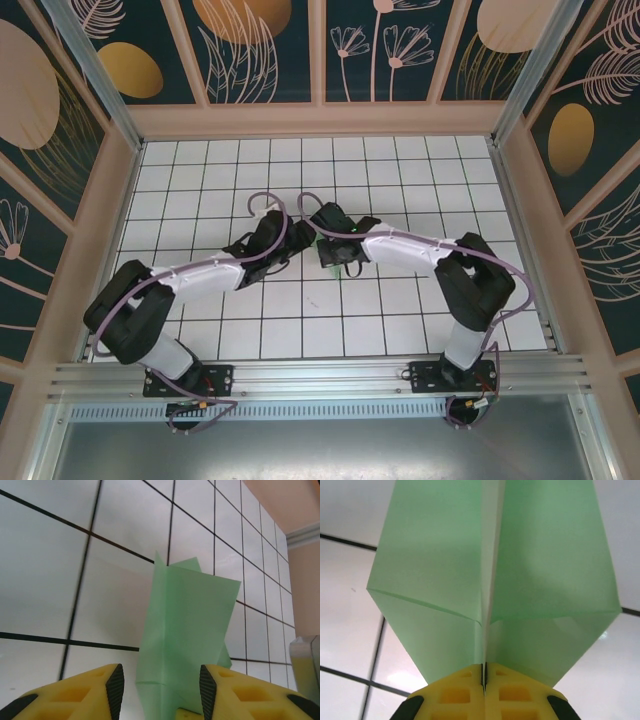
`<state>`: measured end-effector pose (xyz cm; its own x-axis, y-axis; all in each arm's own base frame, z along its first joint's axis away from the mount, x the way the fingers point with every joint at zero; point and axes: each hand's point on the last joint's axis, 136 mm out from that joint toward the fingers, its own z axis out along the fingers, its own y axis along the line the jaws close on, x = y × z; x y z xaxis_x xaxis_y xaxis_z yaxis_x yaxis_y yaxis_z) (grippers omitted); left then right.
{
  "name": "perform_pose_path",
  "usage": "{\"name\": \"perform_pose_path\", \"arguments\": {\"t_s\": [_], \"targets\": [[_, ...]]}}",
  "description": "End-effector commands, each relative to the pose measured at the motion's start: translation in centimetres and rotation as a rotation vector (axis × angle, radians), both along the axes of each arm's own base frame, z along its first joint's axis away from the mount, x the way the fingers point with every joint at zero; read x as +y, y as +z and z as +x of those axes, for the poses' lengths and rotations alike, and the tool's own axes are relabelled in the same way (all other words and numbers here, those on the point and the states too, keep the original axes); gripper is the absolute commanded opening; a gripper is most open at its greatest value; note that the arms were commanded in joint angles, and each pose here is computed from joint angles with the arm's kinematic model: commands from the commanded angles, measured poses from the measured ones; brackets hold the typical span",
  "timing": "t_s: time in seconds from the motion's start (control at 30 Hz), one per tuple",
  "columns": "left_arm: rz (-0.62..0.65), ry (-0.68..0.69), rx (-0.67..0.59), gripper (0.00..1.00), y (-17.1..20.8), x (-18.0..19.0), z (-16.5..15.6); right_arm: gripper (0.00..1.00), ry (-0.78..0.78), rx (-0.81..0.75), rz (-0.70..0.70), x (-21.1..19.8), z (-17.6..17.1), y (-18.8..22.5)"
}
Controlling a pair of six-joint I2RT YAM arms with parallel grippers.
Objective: Fold a paper plane with a square sheet of paper (pick it up from the middle)
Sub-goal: Move a paper plane to the center of the table.
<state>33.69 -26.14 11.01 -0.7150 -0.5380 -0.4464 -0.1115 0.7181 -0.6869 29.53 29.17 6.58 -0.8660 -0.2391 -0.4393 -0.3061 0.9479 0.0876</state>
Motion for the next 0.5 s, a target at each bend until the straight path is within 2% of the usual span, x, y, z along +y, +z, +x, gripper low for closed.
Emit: {"name": "perform_pose_path", "arguments": {"t_s": [0.0,0.13,0.23,0.47], "targets": [[0.066,0.156,0.011,0.47,-0.5,5.0,-0.4,0.00,-0.080,0.050,-0.073,-0.6,-0.2,-1.2],[0.077,0.238,0.003,0.46,-0.2,8.8,-1.1,0.00,-0.093,0.100,-0.030,1.6,0.3,-2.1],[0.093,0.271,-0.012,0.46,0.0,10.7,-1.7,0.04,-0.093,0.119,-0.041,2.6,0.5,-2.7],[0.116,0.273,-0.033,0.46,0.5,11.8,-2.5,0.23,-0.100,0.152,-0.073,2.8,0.2,-4.0]]}}
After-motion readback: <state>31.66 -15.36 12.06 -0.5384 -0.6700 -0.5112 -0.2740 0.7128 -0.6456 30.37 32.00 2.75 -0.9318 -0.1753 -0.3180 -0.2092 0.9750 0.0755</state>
